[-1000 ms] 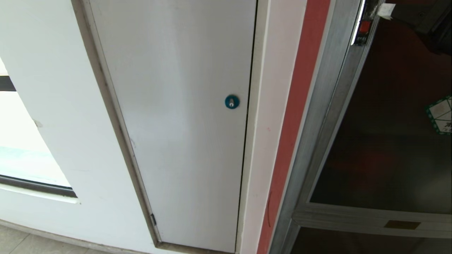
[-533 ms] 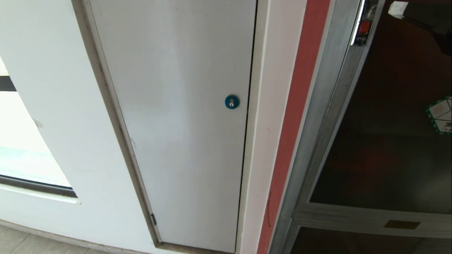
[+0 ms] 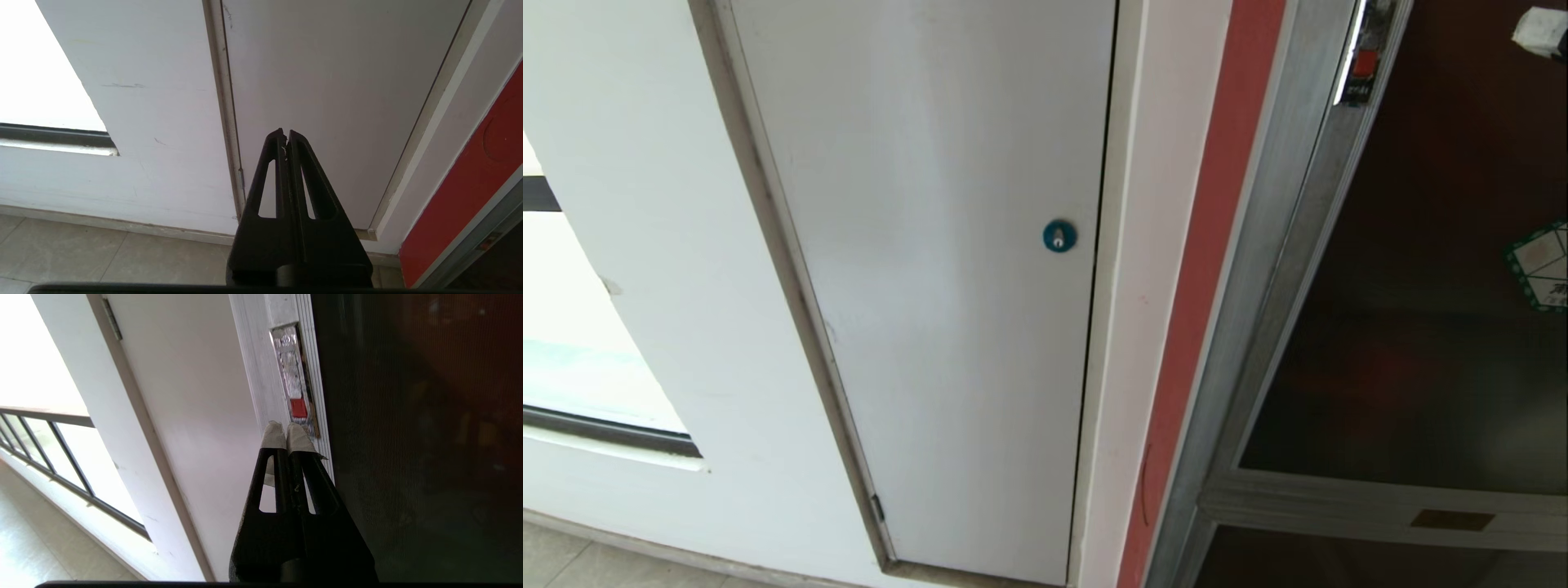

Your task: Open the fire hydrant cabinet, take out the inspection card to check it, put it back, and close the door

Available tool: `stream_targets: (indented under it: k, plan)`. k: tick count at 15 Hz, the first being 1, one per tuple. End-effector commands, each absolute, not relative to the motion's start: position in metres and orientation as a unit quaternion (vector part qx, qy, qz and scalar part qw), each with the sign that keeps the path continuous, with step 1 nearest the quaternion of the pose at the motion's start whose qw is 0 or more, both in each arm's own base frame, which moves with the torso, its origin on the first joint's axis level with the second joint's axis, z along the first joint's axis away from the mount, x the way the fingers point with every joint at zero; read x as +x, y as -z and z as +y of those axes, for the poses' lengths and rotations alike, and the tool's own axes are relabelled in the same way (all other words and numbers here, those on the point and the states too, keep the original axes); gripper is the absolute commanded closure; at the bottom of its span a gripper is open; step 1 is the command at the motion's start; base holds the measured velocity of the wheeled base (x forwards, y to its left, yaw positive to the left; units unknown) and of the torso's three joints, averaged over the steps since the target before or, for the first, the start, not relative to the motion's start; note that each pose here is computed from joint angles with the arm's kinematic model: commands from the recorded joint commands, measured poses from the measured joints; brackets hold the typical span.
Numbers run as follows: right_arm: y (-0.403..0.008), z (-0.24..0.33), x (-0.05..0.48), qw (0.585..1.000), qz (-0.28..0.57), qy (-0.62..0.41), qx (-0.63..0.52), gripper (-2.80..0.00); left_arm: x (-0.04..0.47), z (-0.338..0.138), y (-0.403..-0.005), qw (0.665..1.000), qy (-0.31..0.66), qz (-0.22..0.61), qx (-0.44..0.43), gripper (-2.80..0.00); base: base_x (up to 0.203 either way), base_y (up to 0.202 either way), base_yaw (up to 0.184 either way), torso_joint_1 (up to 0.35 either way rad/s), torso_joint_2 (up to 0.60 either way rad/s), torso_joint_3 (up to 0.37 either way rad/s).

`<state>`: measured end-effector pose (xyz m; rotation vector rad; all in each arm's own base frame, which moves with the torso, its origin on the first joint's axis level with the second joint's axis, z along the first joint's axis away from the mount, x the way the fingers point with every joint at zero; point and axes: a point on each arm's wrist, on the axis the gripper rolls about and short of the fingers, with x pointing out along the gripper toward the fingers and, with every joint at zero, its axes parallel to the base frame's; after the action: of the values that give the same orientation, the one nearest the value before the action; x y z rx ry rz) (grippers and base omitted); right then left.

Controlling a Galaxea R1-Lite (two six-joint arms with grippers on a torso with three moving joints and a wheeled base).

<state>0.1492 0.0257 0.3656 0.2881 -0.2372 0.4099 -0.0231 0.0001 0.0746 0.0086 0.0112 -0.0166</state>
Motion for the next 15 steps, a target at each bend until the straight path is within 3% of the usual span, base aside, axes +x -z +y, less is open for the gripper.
stream_targets:
  k: [1, 9, 15]
  plan:
    - [-0.361, 0.023, 0.129, 0.96, -0.126, -0.205, 0.142, 0.0, -0.023, 0.0, -0.075, 1.0, 0.008, 0.006, 0.005, 0.0, 0.0, 0.0, 0.0, 0.0, 0.0, 0.0]
    - [-0.356, 0.012, 0.087, 0.96, -0.161, -0.181, 0.137, 0.0, -0.023, 0.0, -0.074, 1.0, 0.008, 0.007, 0.005, 0.0, 0.0, 0.0, 0.0, 0.0, 0.0, 0.0]
    - [-0.328, 0.003, 0.048, 0.967, -0.175, -0.13, 0.134, 0.0, -0.023, 0.0, -0.074, 1.0, 0.008, 0.007, 0.005, 0.0, 0.0, 0.0, 0.0, 0.0, 0.0, 0.0]
